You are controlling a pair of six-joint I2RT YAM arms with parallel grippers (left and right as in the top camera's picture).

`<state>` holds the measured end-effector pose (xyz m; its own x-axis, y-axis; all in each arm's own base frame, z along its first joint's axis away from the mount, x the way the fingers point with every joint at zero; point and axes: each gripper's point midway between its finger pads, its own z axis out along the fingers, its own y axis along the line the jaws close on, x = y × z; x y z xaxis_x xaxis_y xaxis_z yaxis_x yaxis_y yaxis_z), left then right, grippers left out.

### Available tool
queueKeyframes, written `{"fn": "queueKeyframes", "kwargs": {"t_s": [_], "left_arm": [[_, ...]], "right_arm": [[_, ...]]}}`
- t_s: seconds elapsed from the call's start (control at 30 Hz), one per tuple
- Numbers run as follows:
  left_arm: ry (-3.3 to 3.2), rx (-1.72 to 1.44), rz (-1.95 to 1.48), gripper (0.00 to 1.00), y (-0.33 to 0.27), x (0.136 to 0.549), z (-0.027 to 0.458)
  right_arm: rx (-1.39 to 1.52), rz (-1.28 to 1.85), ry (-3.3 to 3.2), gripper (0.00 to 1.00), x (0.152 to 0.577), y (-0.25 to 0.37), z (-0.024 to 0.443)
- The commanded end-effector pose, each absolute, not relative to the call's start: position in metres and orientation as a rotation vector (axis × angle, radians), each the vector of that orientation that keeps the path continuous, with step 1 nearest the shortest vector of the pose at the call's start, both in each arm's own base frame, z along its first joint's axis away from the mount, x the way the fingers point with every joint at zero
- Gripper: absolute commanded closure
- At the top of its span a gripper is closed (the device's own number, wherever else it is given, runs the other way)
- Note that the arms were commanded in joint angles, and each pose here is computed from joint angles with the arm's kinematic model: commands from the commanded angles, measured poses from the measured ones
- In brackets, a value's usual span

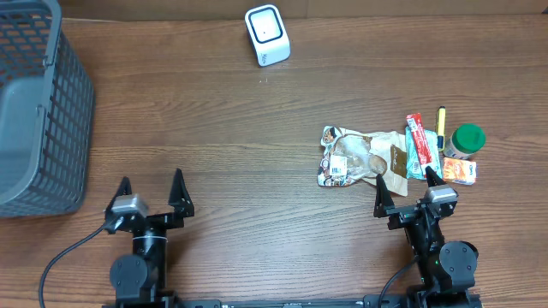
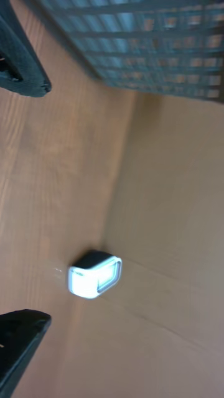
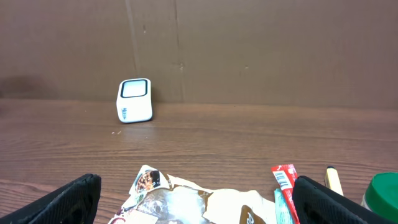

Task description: Scan the item barcode

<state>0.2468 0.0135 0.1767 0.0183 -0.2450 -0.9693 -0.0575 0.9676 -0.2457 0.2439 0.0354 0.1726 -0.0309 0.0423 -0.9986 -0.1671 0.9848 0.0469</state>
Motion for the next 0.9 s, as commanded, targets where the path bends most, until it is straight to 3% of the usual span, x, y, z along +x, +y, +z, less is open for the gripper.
{"fn": "queueKeyframes", "kwargs": {"t_s": [0.0,0.87], "left_arm": [[1.609,-0.17,-0.076,0.0,0.013,0.2462,0.1633],[1.644,-0.092,-0.004,0.0,0.0125,0.2458,0.1561]], "right_arm": [[-0.082,0.164,1.589,0.0,0.2442,0.033,0.1709],[-0.082,0.164,1.589,0.0,0.2442,0.033,0.171]]}}
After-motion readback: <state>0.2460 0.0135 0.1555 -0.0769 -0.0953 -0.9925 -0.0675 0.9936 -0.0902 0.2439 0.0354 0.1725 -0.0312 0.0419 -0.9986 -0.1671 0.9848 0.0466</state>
